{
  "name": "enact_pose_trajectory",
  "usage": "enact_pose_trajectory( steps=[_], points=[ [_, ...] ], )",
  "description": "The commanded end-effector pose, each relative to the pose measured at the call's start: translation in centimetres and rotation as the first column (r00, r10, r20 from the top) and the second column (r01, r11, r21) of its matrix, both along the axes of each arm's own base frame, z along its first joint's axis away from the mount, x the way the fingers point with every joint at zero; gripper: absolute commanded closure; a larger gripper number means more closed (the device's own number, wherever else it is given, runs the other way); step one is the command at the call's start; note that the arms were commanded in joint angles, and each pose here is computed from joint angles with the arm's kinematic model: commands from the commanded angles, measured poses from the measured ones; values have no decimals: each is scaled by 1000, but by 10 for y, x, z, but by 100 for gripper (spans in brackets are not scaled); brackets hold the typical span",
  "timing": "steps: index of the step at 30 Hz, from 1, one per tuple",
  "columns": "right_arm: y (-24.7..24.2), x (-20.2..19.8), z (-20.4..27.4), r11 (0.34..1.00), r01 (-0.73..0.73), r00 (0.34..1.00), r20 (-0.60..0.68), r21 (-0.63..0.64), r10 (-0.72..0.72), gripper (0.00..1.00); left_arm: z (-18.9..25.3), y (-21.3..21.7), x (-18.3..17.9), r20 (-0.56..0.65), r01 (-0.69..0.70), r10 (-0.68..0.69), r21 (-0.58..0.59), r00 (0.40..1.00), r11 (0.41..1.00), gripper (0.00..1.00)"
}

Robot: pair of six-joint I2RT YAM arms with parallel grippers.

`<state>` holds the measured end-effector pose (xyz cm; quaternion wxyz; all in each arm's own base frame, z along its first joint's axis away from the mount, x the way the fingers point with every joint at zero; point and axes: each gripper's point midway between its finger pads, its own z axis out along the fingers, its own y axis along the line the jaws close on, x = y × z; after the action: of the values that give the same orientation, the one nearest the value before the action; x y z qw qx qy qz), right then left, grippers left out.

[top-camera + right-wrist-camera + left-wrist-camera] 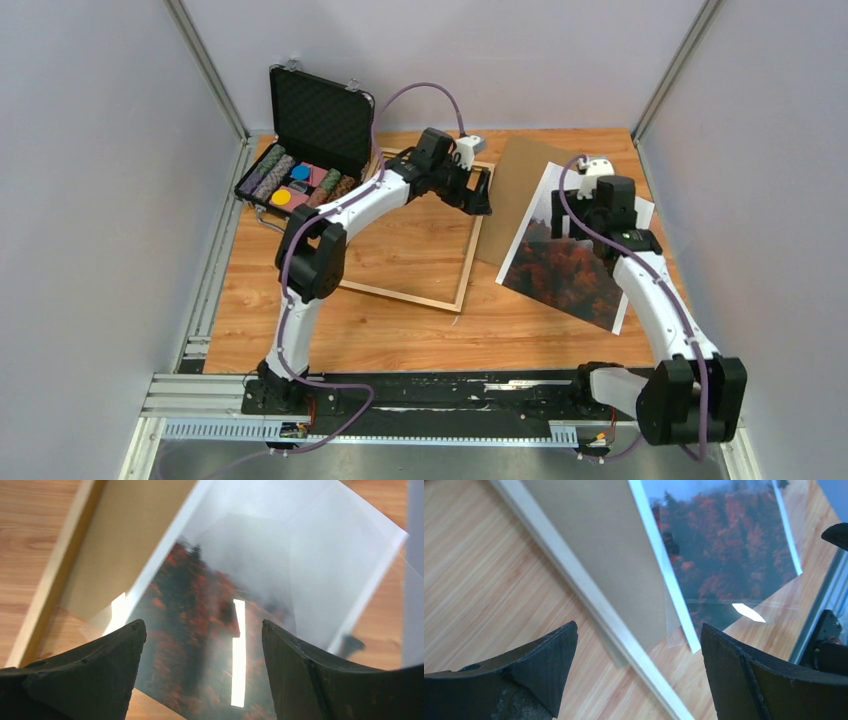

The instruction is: Put the photo into the frame

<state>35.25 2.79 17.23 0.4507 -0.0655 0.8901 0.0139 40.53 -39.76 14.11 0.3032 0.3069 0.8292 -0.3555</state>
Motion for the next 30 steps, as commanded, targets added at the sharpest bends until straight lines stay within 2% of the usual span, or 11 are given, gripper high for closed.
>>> enact_pose_trajectory(
  steps=[1,2,8,17,30],
  points=[
    [-46,-34,-8,985,169,984,-42,-26,-170,15,13,-38,-12,-49,63,-67,-79,997,995,0],
    [-54,-40,-8,981,191,980,-44,-19,-192,15,19,-47,-15,-39,79,-83,-92,996,993,0],
    [-98,-71,-8,947,319,947,-51,36,-317,13,-10,-84,-33,-82,146,-149,-50,985,988,0],
    [-168,-102,-21,835,520,854,-114,178,-507,16,-44,-110,-34,-51,154,-153,20,987,988,0],
    [-196,-109,-84,743,576,811,-359,342,-463,19,-88,-112,-30,-81,129,-123,84,989,988,0]
  ],
)
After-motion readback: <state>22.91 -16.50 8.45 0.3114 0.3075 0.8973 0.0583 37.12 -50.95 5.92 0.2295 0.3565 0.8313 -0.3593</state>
